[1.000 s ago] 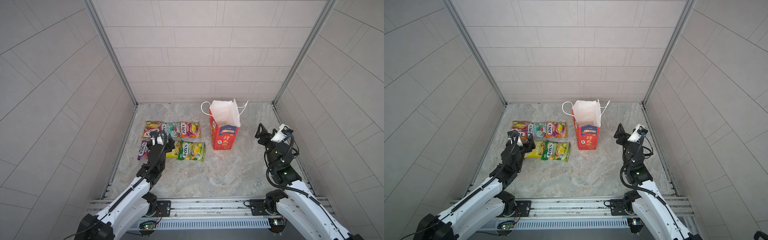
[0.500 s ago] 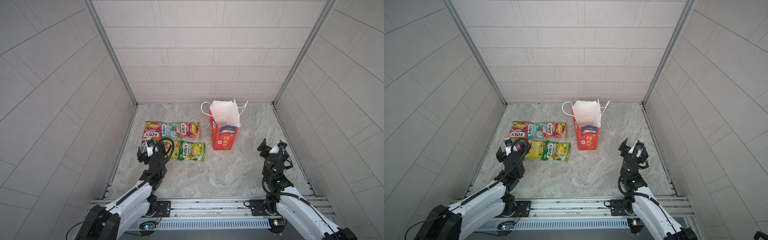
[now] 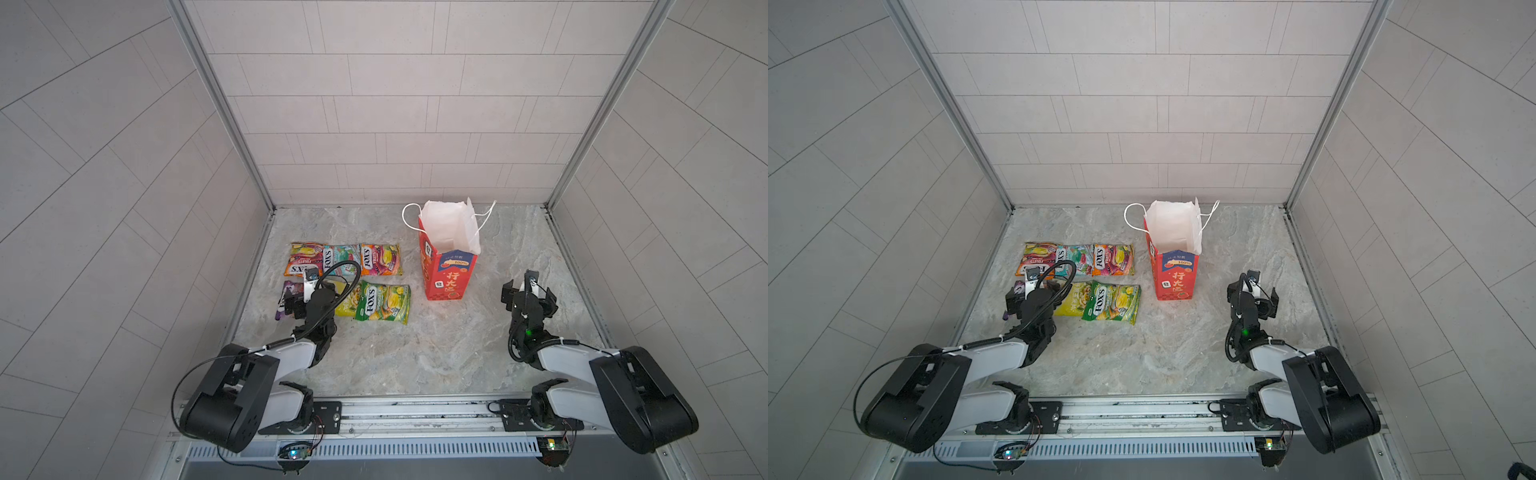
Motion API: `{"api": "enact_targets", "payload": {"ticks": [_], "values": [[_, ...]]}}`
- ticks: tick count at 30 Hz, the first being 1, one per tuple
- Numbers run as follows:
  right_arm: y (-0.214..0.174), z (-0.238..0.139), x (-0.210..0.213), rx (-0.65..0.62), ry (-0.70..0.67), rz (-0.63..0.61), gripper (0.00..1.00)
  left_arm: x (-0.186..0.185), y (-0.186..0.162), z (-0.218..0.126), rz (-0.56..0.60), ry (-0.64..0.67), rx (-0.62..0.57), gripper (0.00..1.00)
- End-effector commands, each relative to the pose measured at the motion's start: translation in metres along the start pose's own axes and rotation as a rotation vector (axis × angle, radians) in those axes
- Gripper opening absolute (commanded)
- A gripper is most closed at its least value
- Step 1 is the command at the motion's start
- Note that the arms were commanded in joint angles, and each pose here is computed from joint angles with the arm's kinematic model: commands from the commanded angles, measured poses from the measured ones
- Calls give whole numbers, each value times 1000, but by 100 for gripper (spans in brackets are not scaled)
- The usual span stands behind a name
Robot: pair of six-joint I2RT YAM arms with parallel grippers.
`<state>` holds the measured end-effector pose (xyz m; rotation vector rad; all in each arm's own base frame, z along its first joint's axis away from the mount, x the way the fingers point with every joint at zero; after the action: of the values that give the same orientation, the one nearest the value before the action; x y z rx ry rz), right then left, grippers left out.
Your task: Take the snacks out of the paper bag
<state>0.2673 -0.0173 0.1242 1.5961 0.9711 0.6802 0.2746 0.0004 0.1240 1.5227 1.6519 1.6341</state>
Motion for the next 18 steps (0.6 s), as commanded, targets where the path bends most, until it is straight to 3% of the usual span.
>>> {"api": "enact_targets", "payload": {"ticks": [1,4,6,9,14,18], "values": [[24,3,7,-116,22,35,98,-5,25,10,-56,-73,-94,100],[21,15,6,-95,-7,17,99,-7,23,17,-85,-133,-135,100],[14,26,4,-89,14,60,100,-10,18,24,-90,-164,-138,100],[11,31,11,-68,69,27,100,-19,13,27,-72,-221,-171,100],[2,41,36,-53,208,-51,99,-27,7,39,-67,-292,-142,100],[3,50,29,-5,136,-25,100,-18,10,63,-138,-278,-52,100]]}}
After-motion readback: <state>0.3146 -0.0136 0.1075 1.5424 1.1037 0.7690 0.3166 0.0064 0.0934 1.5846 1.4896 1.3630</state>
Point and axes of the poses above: each gripper's point midway between its finger pads, its own z axis out along the fingers, its own x axis along the line the jaws close on, y = z × x, the point moved 6 cm from there along -z, back along the fingers, and after that the axes turned 8 degrees about z, right-handed, at the moved point
